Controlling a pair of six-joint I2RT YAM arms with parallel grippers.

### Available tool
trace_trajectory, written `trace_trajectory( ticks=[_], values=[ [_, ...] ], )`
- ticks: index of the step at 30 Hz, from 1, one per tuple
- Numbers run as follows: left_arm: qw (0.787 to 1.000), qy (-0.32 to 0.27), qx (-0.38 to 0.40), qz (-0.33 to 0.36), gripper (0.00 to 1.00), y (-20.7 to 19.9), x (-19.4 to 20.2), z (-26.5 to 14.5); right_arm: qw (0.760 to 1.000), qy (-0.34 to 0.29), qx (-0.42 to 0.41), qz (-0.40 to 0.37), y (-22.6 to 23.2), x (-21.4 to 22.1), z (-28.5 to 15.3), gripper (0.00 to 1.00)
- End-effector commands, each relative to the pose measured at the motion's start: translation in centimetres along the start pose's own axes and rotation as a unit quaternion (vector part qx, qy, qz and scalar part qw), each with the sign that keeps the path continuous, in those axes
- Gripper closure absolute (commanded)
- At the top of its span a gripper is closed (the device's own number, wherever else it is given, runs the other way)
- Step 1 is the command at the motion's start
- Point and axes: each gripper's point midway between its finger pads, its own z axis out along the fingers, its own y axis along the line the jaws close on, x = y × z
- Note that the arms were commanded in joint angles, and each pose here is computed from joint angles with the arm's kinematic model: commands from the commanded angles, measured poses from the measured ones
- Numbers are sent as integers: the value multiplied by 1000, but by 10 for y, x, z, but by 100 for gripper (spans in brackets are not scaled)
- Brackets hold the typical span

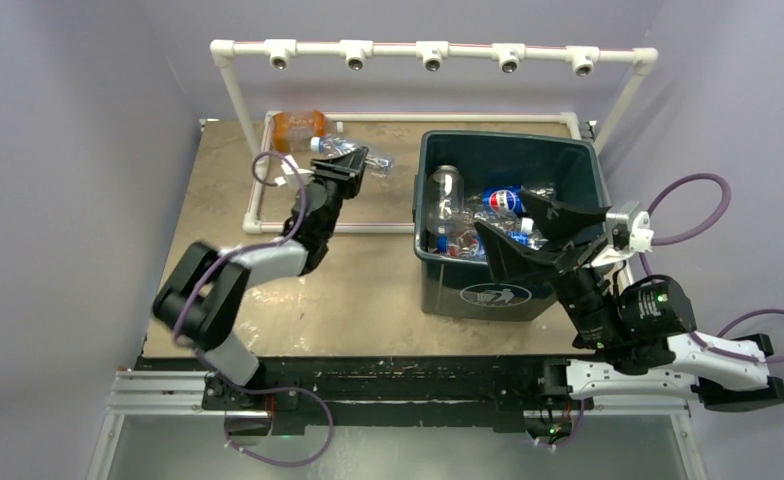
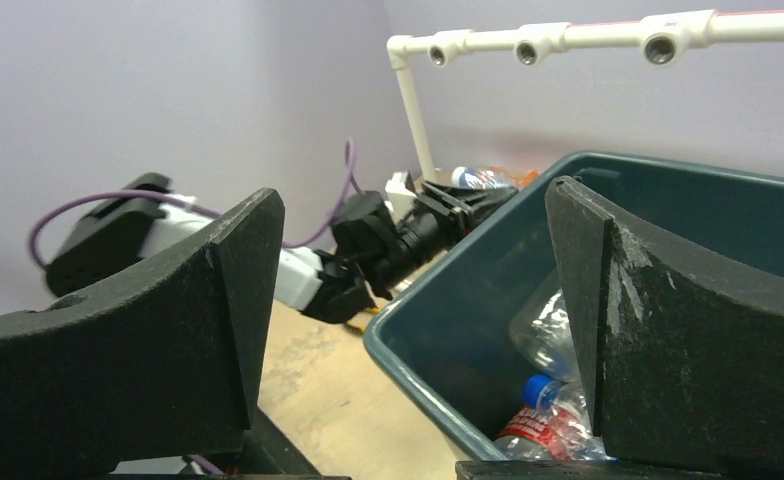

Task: Put the plastic bottles in the bin
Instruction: Pick up the plastic bottle at the center of the board, then place the plastic bottle in the trash bin.

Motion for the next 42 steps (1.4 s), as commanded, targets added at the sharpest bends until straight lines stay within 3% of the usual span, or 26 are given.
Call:
trace_trajectory(
  ticks=[1,6,11,16,22,27,31,38,42],
  values=[
    [992,-13,-13,122,100,-41,-17,-60,999,19,-8,24,15,-4,11,1],
    [969,13,-24,245,100,-78,-29,-123,998,34,-25,37,30,-2,19,1],
    [927,114,3,358,100,-97,-22,-168,996,37,-49,65,40,-6,18,1],
    [876,216,66,427,100,-101,-6,-214,991,50,-68,100,47,-6,13,1],
    [800,304,221,467,100,-144,16,-273,984,87,-118,102,69,9,7,1],
    [744,308,312,504,100,-168,14,-306,972,100,-182,113,94,14,0,1],
    [697,302,369,536,100,-161,17,-320,970,105,-195,96,104,27,4,1],
    [648,336,416,542,100,-133,36,-329,968,121,-219,33,123,59,15,1],
    [640,364,432,521,100,-132,44,-336,962,136,-235,25,138,65,22,1]
  ],
)
